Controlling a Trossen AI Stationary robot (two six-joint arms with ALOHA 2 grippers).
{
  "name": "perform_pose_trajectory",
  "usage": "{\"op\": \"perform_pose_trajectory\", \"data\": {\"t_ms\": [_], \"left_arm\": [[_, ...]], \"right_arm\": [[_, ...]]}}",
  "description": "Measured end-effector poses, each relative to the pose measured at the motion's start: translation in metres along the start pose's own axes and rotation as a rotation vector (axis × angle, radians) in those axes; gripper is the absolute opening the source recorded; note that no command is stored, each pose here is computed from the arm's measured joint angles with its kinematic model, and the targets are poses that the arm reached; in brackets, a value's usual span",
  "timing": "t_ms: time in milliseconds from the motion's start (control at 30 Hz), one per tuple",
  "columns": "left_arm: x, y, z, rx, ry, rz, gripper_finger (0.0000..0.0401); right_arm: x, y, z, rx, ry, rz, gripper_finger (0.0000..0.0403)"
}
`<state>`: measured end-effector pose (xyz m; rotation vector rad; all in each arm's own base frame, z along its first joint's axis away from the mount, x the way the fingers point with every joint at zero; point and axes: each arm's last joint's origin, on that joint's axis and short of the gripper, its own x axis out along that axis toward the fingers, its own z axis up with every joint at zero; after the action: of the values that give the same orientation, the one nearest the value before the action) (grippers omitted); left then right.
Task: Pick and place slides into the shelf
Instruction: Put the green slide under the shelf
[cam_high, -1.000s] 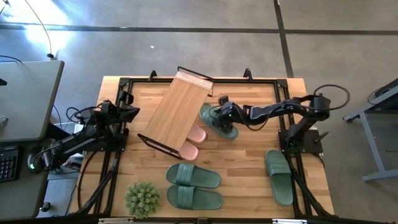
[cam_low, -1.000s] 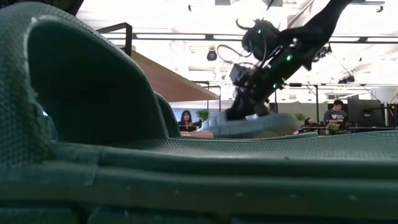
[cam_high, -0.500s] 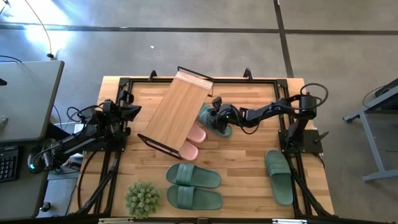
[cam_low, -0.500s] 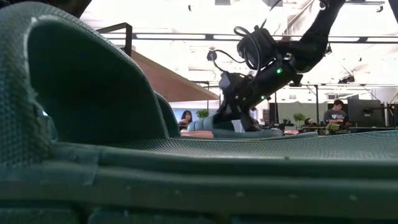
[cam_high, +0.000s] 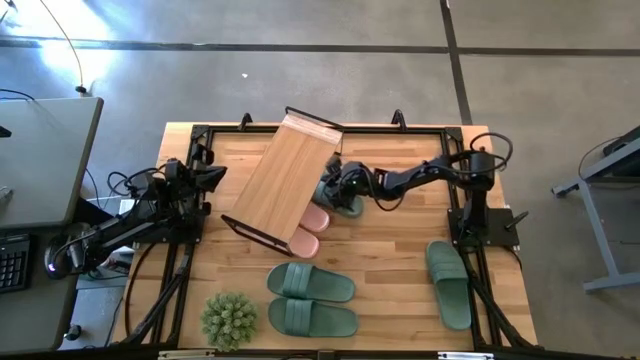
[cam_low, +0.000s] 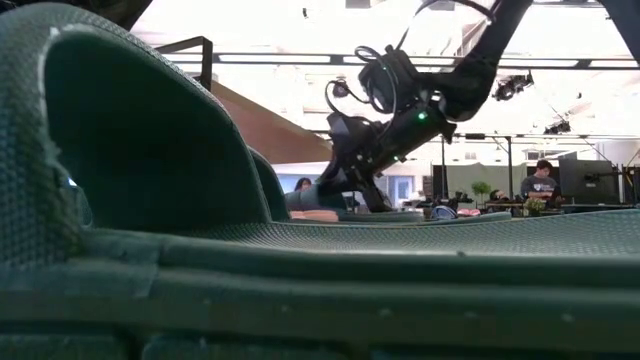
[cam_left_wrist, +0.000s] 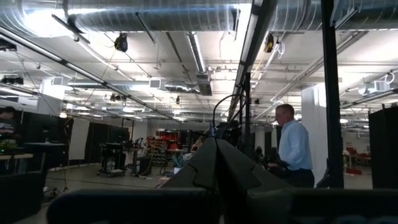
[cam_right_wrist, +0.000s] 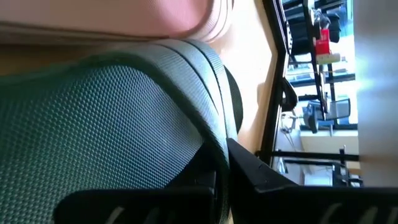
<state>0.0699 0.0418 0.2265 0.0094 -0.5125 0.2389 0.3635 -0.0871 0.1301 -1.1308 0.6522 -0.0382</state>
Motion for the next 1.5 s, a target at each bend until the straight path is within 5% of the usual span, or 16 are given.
{"op": "perform_pose_trajectory", "data": {"t_ms": [700, 900, 1133, 1500], "left_arm": [[0.000, 0.000, 0.000, 0.000, -0.003, 0.008, 0.0000], [0.000, 0.000, 0.000, 0.003, -0.003, 0.009, 0.0000], [0.000, 0.000, 0.000, 0.003, -0.003, 0.010, 0.0000], [0.000, 0.000, 0.000, 0.003, -0.003, 0.010, 0.0000]], "right_arm": [[0.027, -0.007, 0.010, 0.011, -0.049, 0.007, 0.0000], [0.028, -0.008, 0.004, 0.094, -0.004, -0.001, 0.0000], [0.027, -0.008, 0.006, 0.180, -0.109, 0.052, 0.0002], [0.027, -0.006, 0.006, 0.256, -0.192, 0.114, 0.0088]]}}
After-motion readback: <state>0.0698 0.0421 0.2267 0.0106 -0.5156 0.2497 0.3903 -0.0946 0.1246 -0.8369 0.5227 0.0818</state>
